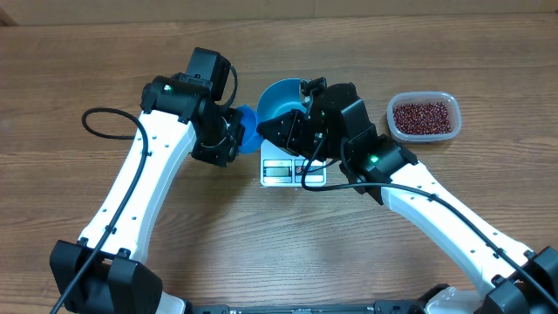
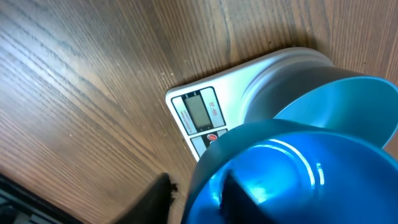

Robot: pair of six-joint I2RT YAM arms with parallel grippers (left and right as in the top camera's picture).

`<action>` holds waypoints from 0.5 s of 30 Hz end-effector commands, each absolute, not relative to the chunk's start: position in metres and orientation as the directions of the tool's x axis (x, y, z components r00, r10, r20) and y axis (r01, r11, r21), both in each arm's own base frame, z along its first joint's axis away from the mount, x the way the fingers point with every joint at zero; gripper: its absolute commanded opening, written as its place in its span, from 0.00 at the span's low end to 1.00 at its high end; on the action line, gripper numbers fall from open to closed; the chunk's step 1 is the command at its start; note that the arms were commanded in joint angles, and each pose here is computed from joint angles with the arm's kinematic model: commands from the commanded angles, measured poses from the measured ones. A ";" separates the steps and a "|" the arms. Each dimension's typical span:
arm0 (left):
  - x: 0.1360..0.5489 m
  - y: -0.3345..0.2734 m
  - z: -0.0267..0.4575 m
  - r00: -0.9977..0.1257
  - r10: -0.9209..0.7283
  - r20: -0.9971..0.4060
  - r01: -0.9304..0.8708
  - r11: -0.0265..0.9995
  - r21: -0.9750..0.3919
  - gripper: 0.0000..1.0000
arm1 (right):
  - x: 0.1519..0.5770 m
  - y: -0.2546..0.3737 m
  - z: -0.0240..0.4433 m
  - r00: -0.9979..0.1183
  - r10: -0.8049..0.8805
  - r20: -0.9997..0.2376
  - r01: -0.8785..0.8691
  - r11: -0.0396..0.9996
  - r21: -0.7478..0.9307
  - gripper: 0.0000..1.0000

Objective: Scoop item into bowl and weigh 150g on scale
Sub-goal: 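Grasp the blue scoop's rim with the right gripper, then release the scoop from the left gripper and carry it right toward the bean tub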

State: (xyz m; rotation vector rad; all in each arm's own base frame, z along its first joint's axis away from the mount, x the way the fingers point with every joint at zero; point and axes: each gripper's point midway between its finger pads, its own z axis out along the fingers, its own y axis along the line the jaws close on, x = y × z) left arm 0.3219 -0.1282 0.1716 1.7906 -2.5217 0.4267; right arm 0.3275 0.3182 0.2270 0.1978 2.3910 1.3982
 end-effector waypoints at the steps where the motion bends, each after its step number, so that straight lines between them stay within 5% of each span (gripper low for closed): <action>1: 0.325 -0.132 0.176 -0.342 -0.923 0.175 -0.927 0.302 -0.222 0.42 | 0.330 0.321 0.239 -0.915 0.306 -0.263 -0.086 0.490 0.868 0.04; 5: 0.326 -0.130 0.175 -0.339 -0.926 0.163 -0.928 0.300 -0.222 0.58 | 0.331 0.320 0.239 -0.914 0.308 -0.265 -0.086 0.491 0.867 0.04; 15: 0.343 -0.086 0.174 -0.386 -0.921 0.058 -0.899 0.362 -0.245 0.65 | 0.346 0.296 0.230 -0.902 0.323 -0.287 -0.077 0.534 0.842 0.04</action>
